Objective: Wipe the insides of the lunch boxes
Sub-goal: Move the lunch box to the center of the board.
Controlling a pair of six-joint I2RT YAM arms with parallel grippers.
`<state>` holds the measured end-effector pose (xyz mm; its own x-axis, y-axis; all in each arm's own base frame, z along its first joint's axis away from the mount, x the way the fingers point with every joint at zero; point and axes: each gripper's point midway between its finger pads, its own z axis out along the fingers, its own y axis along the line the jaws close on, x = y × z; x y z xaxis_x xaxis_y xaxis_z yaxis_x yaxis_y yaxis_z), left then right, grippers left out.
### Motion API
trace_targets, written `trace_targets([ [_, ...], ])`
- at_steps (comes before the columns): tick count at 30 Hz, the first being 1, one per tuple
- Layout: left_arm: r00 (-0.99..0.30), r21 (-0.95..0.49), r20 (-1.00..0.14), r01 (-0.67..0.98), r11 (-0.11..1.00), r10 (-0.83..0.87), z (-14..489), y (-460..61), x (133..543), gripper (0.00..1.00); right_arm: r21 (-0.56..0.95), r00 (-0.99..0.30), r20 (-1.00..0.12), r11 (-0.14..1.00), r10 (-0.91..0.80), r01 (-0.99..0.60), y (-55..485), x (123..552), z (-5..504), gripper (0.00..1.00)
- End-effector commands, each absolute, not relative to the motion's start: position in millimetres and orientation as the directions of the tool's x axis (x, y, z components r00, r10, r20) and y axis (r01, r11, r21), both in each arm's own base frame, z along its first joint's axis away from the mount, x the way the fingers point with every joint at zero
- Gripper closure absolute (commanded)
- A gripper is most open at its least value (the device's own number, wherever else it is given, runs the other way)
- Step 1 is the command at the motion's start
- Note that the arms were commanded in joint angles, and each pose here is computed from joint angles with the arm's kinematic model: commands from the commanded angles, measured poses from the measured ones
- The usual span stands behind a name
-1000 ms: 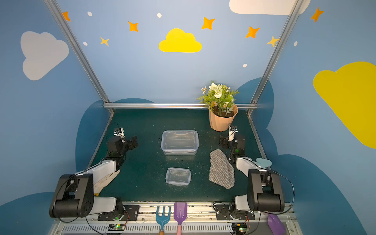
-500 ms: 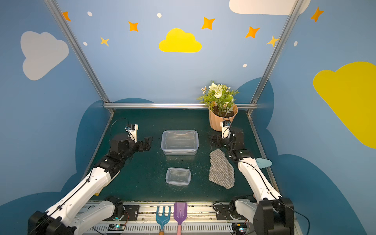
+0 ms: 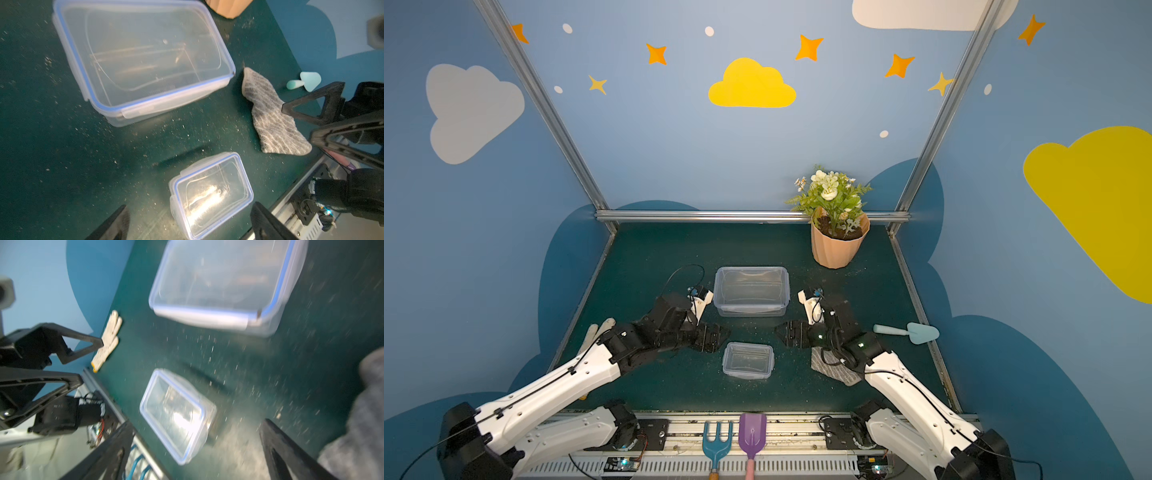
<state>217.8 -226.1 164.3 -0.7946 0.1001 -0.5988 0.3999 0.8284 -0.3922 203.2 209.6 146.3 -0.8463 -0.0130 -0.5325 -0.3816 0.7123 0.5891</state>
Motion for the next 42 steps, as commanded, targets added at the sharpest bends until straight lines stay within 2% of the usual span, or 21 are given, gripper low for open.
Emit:
trace_targets([
  [1, -0.859, -0.421, -0.499, 0.357, 0.834, 0.116, 141.4, -230.3, 198.5, 0.09, 0.663, -0.909, -0.415, 0.695, 0.032, -0.278, 214.8, 179.3, 133.4, 0.09],
  [7, -0.917, -0.491, -0.380, 0.313, 0.813, 0.124, 127.2, -247.4, 182.5, 0.09, 0.710, -0.950, -0.302, 0.683, 0.078, -0.170, 221.6, 151.9, 118.6, 0.13],
  [11, -0.936, -0.508, -0.333, 0.281, 0.814, 0.116, 122.2, -251.2, 179.6, 0.09, 0.756, -0.953, -0.277, 0.640, 0.126, -0.135, 227.5, 145.5, 117.4, 0.17],
  [19, -0.952, -0.520, -0.306, 0.154, 0.840, -0.016, 93.9, -246.7, 187.6, 0.08, 0.808, -0.948, -0.261, 0.578, 0.182, -0.112, 232.4, 145.9, 95.0, 0.26],
  [22, -0.954, -0.569, -0.292, 0.116, 0.814, -0.068, 85.9, -256.2, 185.3, 0.08, 0.790, -0.959, -0.243, 0.604, 0.147, -0.108, 231.3, 141.7, 86.1, 0.25],
  [27, -0.946, -0.524, -0.313, 0.095, 0.846, -0.087, 74.2, -261.8, 188.2, 0.07, 0.803, -0.960, -0.227, 0.589, 0.162, -0.090, 231.9, 143.7, 82.5, 0.25],
  [32, -0.958, -0.469, -0.276, 0.058, 0.882, -0.084, 59.2, -263.9, 190.6, 0.05, 0.811, -0.963, -0.216, 0.579, 0.162, -0.084, 234.5, 148.2, 83.4, 0.25],
  [42, -0.943, -0.502, -0.292, 0.007, 0.865, -0.162, 65.4, -257.0, 192.0, 0.03, 0.837, -0.982, -0.163, 0.541, 0.094, -0.086, 267.3, 164.6, 84.2, 0.26],
])
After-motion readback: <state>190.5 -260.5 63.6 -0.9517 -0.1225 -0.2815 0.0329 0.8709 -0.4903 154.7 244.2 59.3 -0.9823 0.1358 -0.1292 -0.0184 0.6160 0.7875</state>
